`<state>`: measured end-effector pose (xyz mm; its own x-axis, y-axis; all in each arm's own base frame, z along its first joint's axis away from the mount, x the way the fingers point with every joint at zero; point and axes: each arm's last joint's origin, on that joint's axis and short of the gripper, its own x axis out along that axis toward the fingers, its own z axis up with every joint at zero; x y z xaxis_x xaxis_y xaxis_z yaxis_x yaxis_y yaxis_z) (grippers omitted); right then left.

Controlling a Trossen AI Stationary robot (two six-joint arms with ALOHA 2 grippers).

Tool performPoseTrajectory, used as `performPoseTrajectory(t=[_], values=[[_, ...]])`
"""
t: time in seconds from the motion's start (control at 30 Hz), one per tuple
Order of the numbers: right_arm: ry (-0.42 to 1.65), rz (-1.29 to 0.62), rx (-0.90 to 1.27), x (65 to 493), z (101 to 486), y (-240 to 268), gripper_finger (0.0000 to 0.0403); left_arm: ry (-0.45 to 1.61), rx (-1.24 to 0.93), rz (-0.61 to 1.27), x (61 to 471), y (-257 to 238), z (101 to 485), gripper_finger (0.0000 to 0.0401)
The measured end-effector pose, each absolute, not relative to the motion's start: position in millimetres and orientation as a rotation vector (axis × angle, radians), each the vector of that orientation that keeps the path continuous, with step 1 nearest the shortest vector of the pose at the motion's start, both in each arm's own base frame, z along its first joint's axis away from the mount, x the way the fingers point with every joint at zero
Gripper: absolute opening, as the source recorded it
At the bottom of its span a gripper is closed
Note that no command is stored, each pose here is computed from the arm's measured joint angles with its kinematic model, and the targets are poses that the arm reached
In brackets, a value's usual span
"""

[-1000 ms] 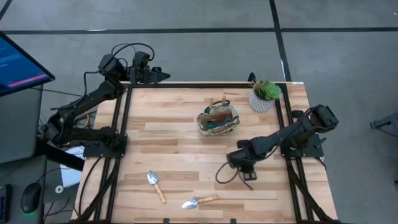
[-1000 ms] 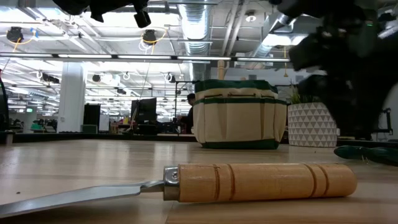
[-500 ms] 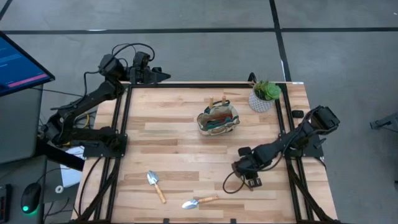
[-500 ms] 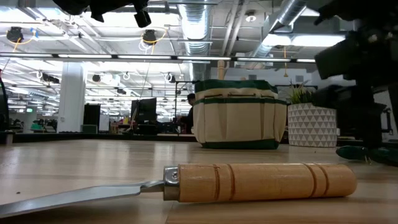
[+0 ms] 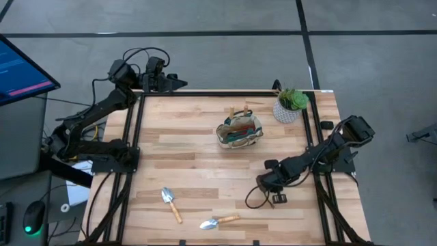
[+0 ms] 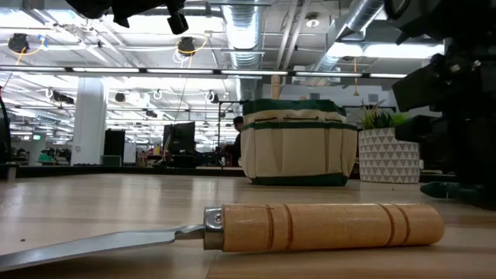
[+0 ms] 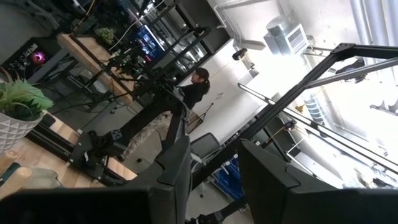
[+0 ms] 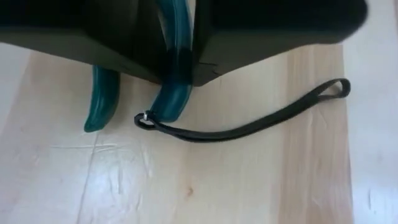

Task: Pick & Place Garden tools in Gardening bag
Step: Put the shear scissors into the gardening bag

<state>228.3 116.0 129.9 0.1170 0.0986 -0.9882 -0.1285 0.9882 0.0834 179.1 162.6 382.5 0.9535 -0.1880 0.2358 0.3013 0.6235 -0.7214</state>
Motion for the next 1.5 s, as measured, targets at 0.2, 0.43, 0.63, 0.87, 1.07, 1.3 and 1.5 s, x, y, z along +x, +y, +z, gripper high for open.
performPoseTrajectory(t=[0.2, 0.43, 0.63, 0.87, 1.07, 1.3, 1.5], values=[[1.359, 0.087, 0.118, 238.1, 133.5, 112.0, 0.0039, -0.143, -0.853, -0.281, 179.1, 162.6, 382.5, 0.0108], [1.033, -0.009, 0.252, 257.1, 164.8, 104.2, 0.0039, -0.143, -0.852, -0.283, 179.1, 162.5, 382.6, 0.0108], [0.75, -0.095, 0.312, 257.6, 206.7, 93.4, 0.0039, -0.142, -0.853, -0.283, 179.2, 162.5, 382.5, 0.0108], [0.382, -0.111, 0.411, 247.3, 265.5, 79.6, 0.0039, -0.142, -0.853, -0.283, 179.2, 162.5, 382.5, 0.0108], [0.025, -0.038, 0.405, 230.9, 318.9, 70.0, 0.0039, -0.141, -0.853, -0.284, 179.2, 162.5, 382.5, 0.0108], [-0.222, 0.07, 0.406, 206.5, 356.9, 63.2, 0.0039, -0.139, -0.852, -0.285, 179.2, 162.4, 382.5, 0.0108], [-0.336, 0.219, 0.422, 196.3, 372.4, 63.8, 0.0039, -0.14, -0.851, -0.285, 179.1, 162.4, 382.5, 0.0108]])
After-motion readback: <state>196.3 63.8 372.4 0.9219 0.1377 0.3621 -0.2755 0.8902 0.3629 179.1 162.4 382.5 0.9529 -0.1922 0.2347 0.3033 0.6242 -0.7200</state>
